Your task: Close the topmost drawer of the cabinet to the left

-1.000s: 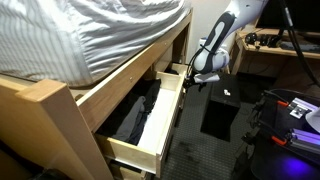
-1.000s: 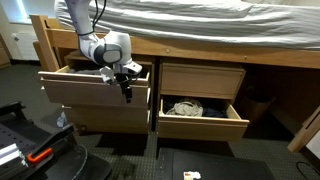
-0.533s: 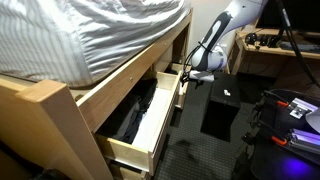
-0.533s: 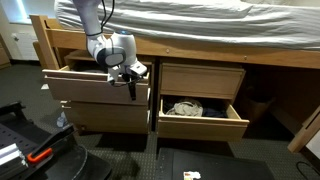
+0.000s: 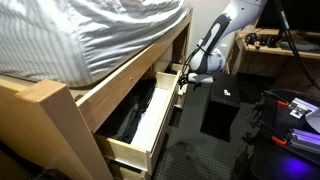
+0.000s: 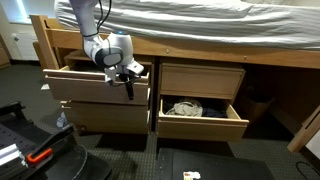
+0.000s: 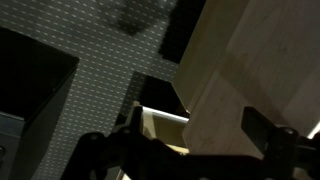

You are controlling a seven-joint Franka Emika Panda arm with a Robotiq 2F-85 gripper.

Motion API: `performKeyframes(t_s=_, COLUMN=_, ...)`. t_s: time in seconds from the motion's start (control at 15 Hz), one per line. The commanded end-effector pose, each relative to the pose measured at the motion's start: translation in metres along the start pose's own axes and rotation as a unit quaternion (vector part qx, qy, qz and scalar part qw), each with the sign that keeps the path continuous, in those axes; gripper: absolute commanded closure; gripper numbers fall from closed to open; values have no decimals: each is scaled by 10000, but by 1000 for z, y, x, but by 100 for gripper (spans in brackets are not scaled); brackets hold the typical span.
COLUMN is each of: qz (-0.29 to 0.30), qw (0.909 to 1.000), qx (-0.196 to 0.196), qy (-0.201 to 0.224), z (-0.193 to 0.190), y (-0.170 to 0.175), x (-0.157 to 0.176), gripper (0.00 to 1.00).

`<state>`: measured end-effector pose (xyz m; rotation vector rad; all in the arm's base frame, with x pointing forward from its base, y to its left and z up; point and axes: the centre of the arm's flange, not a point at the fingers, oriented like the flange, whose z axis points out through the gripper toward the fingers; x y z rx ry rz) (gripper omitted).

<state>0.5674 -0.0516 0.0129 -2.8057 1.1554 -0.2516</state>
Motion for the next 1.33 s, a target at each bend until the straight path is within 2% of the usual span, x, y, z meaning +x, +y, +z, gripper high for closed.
performKeyframes(t_s=0.0, qz=-924, qw=9949, qx=-316, qy=231, z=26, y=-77, x=-38, gripper=0)
performKeyframes(t_s=0.2, qz=-1770, qw=9812, qx=-515, qy=570, z=30, y=-132, x=-80, gripper=0)
performKeyframes(t_s=0.4, qz=-2457, qw=9612, qx=-454, qy=1165, z=31, y=-203, x=-114, gripper=0)
performKeyframes(t_s=0.53, qz=-2709, qw=9468, qx=-340, qy=1706, z=27, y=-226, x=-114, gripper=0)
performKeyframes(t_s=0.6, qz=-2684, qw=9430, qx=-268, qy=1949, z=26, y=-232, x=-110, gripper=0)
performKeyframes(t_s=0.73, qz=-2459, qw=9445, qx=-223, qy=2169, z=26, y=-231, x=-93, gripper=0)
performKeyframes(t_s=0.8, qz=-2612, qw=9465, qx=-255, qy=1877, z=9, y=-228, x=-120, gripper=0)
performKeyframes(t_s=0.93, qz=-2586, qw=9459, qx=-285, qy=1938, z=13, y=-226, x=-112, gripper=0)
performKeyframes(t_s=1.27, qz=-2627, qw=9453, qx=-257, qy=1919, z=12, y=-230, x=-119, gripper=0)
